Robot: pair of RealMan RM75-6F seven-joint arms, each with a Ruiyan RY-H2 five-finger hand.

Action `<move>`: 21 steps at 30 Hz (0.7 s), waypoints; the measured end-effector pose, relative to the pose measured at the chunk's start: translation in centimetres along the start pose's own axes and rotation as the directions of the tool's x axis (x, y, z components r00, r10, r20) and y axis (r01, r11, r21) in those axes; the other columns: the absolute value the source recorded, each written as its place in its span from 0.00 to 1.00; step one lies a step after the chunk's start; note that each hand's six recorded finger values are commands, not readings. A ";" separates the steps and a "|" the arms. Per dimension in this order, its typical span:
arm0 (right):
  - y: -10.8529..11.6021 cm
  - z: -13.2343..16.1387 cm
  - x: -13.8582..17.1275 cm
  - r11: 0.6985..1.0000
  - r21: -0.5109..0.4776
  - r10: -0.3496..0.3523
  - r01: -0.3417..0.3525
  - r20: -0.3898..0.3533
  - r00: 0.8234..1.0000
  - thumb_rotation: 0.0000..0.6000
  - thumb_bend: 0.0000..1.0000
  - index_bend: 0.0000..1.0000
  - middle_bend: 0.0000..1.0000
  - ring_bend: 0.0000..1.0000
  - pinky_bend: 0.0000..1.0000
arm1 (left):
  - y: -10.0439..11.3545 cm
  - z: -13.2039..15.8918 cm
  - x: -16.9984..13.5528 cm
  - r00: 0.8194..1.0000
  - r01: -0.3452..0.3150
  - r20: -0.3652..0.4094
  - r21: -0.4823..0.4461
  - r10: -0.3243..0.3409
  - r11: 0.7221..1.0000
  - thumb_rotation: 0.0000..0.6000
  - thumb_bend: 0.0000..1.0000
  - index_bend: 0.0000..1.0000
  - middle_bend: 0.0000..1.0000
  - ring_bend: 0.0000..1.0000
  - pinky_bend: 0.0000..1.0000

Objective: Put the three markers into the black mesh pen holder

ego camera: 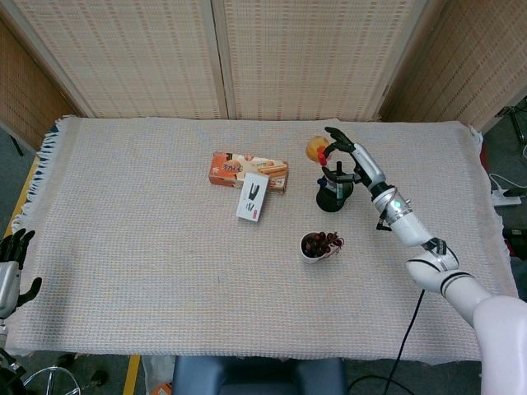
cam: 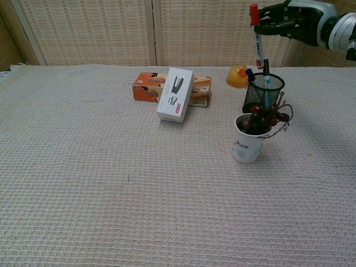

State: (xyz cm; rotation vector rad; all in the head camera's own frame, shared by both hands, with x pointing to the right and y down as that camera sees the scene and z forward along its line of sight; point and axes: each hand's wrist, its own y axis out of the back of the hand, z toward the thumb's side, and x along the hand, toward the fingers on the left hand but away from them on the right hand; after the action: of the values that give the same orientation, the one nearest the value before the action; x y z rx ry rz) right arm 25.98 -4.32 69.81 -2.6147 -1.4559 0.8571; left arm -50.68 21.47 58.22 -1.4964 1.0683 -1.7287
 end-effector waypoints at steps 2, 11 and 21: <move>-0.3 -1.0 -0.1 1.000 0.002 0.010 -0.010 0.025 1.000 1.00 0.33 0.63 0.04 0.04 0.00 | 0.0 0.0 0.0 1.000 -0.001 0.001 0.001 0.001 1.000 1.00 0.32 0.00 0.00 0.00 0.03; 0.0 -4.2 0.3 0.998 0.060 0.006 -0.014 0.126 0.992 1.00 0.33 0.63 0.04 0.04 0.00 | -0.1 0.0 0.0 1.000 0.003 0.000 0.007 -0.003 1.000 1.00 0.32 0.00 0.00 0.00 0.03; 0.0 -7.5 1.2 0.971 0.214 0.044 -0.109 0.285 0.958 1.00 0.33 0.44 0.04 0.02 0.00 | -0.3 0.0 0.1 1.000 0.008 -0.003 0.012 -0.008 1.000 1.00 0.32 0.00 0.00 0.00 0.03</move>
State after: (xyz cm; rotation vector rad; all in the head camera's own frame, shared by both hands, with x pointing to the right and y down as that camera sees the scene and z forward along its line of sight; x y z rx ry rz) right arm 30.04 -1.63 75.61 -2.4704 -1.2220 1.3610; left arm -50.63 21.57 58.52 -1.4926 1.0528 -1.7405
